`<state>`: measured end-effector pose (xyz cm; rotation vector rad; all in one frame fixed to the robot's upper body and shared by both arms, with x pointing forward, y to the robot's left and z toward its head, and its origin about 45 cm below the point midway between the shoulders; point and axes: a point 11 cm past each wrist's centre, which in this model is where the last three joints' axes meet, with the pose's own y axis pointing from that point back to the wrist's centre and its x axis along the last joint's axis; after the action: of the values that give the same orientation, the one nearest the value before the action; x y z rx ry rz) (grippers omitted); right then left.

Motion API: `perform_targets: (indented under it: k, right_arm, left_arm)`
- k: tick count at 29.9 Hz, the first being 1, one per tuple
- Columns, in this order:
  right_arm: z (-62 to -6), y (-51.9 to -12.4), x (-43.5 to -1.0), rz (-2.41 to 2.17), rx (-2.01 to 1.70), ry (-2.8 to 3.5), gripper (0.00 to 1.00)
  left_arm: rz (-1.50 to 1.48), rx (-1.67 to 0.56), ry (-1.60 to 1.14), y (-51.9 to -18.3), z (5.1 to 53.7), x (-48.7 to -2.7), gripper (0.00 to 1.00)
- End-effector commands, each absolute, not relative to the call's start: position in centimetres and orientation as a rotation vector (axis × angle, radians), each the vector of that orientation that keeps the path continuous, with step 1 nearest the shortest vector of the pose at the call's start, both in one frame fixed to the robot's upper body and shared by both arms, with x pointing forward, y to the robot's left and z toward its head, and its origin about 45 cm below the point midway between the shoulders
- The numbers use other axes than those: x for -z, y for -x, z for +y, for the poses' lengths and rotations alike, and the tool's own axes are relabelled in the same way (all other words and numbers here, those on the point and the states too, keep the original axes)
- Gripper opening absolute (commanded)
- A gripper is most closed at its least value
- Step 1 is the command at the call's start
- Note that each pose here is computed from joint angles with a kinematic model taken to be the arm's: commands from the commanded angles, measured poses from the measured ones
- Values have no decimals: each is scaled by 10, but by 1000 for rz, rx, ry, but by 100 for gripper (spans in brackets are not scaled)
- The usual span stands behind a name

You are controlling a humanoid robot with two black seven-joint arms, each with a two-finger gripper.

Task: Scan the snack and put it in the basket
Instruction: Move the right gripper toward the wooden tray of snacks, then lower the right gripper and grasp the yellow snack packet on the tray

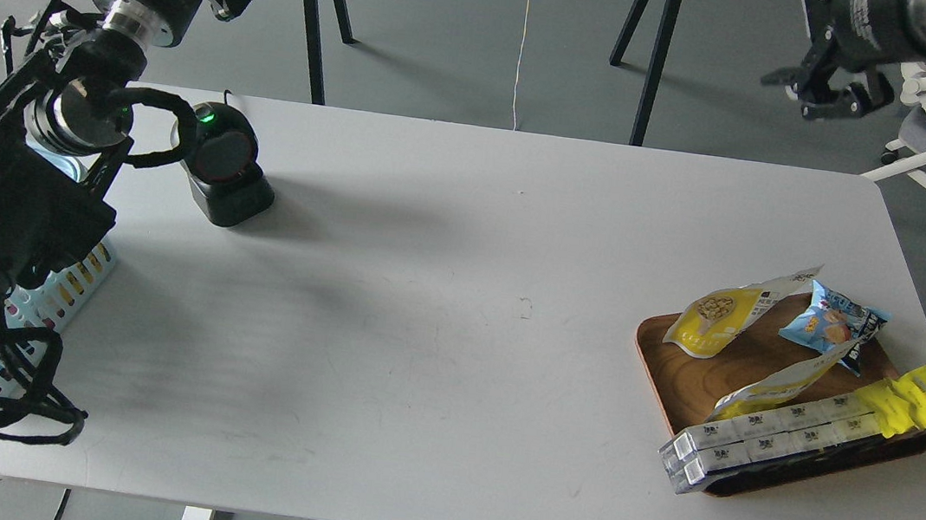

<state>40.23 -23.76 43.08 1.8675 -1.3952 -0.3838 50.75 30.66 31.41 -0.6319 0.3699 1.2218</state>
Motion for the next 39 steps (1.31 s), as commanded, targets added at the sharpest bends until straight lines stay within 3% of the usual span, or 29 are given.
perform_targets:
  k: [1,7,13,16,19,26,28,39]
  right_arm:
    - [-253,-380,-385,-1444,531,-1711,92]
    - [-287,-366,-341,-1460,665,-1622,92]
    - [-286,-364,-305,-1414,692,-1614,92]
    - [-279,-362,-292,-1402,718,-1611,77]
    - [-277,-358,-282,-1388,735,-1594,48]
    - [-281,-356,-280,-1431,802,-1559,18]
    - [-282,-355,-282,-1436,822,-1543,0]
    - [-289,-346,-270,-1412,877,-1495,0]
  left_arm:
    - [372,-1222,630,-508,306,-314,100]
    - [373,-1221,624,-507,305,-312,100]
    - [373,-1221,619,-507,304,-311,100]
    - [375,-1222,614,-507,304,-309,100]
    - [380,-1227,610,-506,305,-306,100]
    - [381,-1232,608,-506,306,-305,100]
    - [382,-1231,608,-506,306,-305,100]
    - [386,-1236,606,-505,307,-302,100]
